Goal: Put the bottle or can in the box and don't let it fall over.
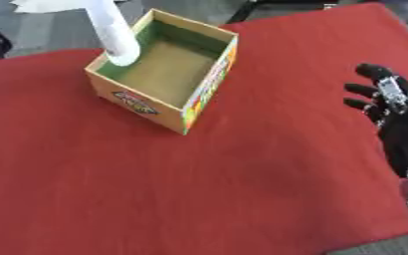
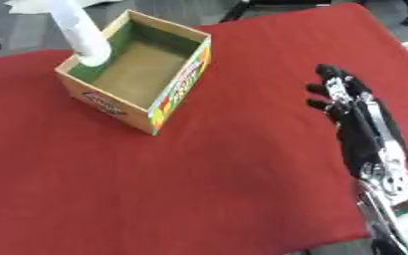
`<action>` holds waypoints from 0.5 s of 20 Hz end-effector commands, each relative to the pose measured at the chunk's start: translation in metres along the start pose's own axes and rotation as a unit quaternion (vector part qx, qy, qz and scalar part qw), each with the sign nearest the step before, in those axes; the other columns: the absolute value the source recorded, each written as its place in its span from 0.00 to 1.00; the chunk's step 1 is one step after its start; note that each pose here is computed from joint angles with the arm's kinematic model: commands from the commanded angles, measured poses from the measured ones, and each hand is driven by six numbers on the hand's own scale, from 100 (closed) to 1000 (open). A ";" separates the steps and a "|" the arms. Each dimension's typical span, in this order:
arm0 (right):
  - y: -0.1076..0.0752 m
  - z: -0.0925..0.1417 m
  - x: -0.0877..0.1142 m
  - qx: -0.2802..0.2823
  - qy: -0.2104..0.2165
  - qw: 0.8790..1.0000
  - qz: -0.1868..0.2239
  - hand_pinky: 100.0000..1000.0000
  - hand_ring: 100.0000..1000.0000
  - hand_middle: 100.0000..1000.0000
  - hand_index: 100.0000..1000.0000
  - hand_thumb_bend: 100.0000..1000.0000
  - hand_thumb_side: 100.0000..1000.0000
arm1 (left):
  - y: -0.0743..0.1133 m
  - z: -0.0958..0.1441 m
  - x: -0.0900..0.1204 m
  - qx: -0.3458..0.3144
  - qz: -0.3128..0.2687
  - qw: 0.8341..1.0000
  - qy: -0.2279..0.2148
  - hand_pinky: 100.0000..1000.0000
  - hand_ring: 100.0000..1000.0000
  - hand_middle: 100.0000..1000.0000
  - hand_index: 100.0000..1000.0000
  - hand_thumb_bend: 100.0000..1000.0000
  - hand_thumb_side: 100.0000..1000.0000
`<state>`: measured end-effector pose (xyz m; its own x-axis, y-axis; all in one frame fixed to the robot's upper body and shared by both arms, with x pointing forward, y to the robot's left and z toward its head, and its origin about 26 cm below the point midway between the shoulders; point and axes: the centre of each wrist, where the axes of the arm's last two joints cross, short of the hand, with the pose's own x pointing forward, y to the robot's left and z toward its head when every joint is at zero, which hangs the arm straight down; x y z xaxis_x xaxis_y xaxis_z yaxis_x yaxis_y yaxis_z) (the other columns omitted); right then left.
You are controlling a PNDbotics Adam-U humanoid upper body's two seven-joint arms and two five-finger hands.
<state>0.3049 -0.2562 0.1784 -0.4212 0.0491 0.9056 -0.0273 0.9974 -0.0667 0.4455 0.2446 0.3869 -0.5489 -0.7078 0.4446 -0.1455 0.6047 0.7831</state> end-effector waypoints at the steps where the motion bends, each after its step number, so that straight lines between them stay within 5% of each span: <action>1: -0.001 -0.001 0.008 0.009 -0.011 1.000 0.008 0.79 0.81 0.86 0.81 0.00 0.64 | 0.006 -0.006 0.003 0.039 -0.008 0.999 -0.005 0.52 0.27 0.39 0.46 0.00 0.00; 4: 0.000 -0.001 0.007 0.010 -0.009 1.000 0.008 0.79 0.81 0.86 0.81 0.00 0.64 | -0.009 -0.010 0.001 0.030 -0.005 1.000 -0.004 0.57 0.34 0.44 0.51 0.00 0.02; 8: 0.001 -0.002 0.010 0.014 -0.016 1.000 0.006 0.79 0.81 0.86 0.81 0.00 0.63 | -0.021 -0.010 -0.005 -0.025 -0.017 1.000 -0.005 0.76 0.64 0.69 0.74 0.00 0.45; 10: 0.001 -0.003 0.011 0.015 -0.017 1.000 0.006 0.79 0.81 0.86 0.81 0.00 0.63 | -0.022 -0.009 -0.010 -0.046 -0.022 0.999 -0.004 0.80 0.70 0.74 0.77 0.06 0.63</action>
<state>0.3048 -0.2539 0.1795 -0.4206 0.0486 0.9059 -0.0430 0.9964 -0.0734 0.4644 0.2308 0.3572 -0.5405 -0.7215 0.4329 -0.0772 0.5549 0.8283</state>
